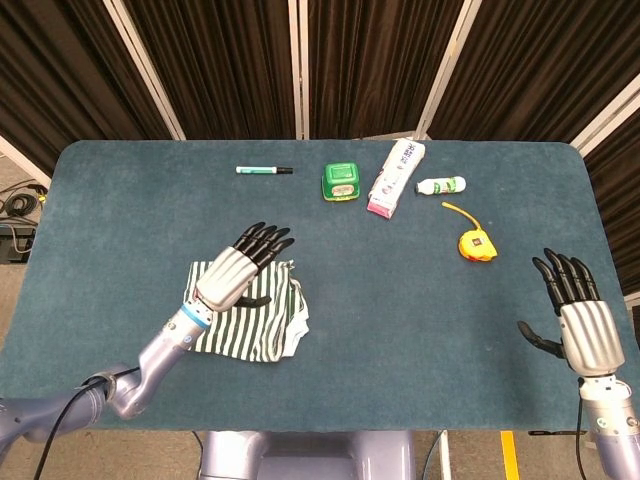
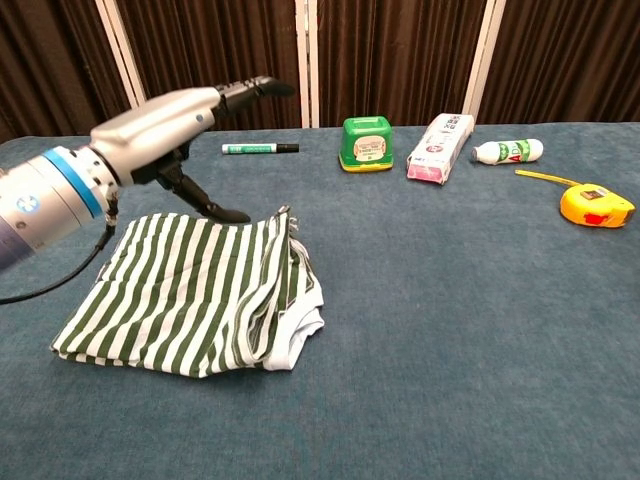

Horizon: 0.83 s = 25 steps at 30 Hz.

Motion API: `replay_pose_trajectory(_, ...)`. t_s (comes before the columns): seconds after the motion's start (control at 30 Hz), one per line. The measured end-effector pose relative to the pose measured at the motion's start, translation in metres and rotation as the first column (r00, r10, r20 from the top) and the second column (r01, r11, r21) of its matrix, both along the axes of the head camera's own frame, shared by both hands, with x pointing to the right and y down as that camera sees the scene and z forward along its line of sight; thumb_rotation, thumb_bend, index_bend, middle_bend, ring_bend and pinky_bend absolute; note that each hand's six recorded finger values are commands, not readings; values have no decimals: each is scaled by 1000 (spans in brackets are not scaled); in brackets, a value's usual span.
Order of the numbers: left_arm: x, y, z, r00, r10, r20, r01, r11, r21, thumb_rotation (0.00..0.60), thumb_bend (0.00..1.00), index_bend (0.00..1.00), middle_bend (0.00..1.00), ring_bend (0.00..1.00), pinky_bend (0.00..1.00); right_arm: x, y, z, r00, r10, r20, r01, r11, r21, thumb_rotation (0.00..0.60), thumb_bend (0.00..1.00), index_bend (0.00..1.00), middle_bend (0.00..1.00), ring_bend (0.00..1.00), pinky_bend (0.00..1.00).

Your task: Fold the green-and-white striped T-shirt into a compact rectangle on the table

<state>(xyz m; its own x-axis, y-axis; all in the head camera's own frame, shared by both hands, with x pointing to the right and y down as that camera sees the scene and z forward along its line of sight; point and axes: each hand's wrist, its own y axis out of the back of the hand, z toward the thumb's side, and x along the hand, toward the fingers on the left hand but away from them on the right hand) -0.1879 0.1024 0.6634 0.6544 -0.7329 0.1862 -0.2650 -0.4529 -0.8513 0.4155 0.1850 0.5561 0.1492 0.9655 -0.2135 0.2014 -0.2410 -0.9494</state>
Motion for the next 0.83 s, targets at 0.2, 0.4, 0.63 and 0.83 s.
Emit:
replay_pose_trajectory(0.2, -22, -2, -8, 999, -21, 24, 22, 999, -29, 600, 0, 0, 0, 0, 0, 0, 1, -2, 1000, -1, 4, 1, 1000, 2, 600, 118, 65, 0, 0, 0)
replay_pose_trajectory(0.4, -71, 0, -8, 985, -114, 127, 119, 992, -31, 600, 0, 0, 0, 0, 0, 0, 1, -3, 1000, -7, 5, 7, 1000, 0, 600, 116, 65, 0, 0, 0)
replay_pose_trajectory(0.63, -152, 19, -24, 921, -297, 251, 306, 952, 4, 600, 0, 0, 0, 0, 0, 0, 3, -1, 999, -27, -36, 26, 1000, -16, 600, 4, 13, 0, 0, 0)
replay_pose_trajectory(0.83, -201, 44, -47, 836, -416, 358, 420, 905, 69, 600, 0, 0, 0, 0, 0, 1, 6, 0, 990, -41, -137, 39, 999, -24, 600, 0, 0, 0, 0, 0)
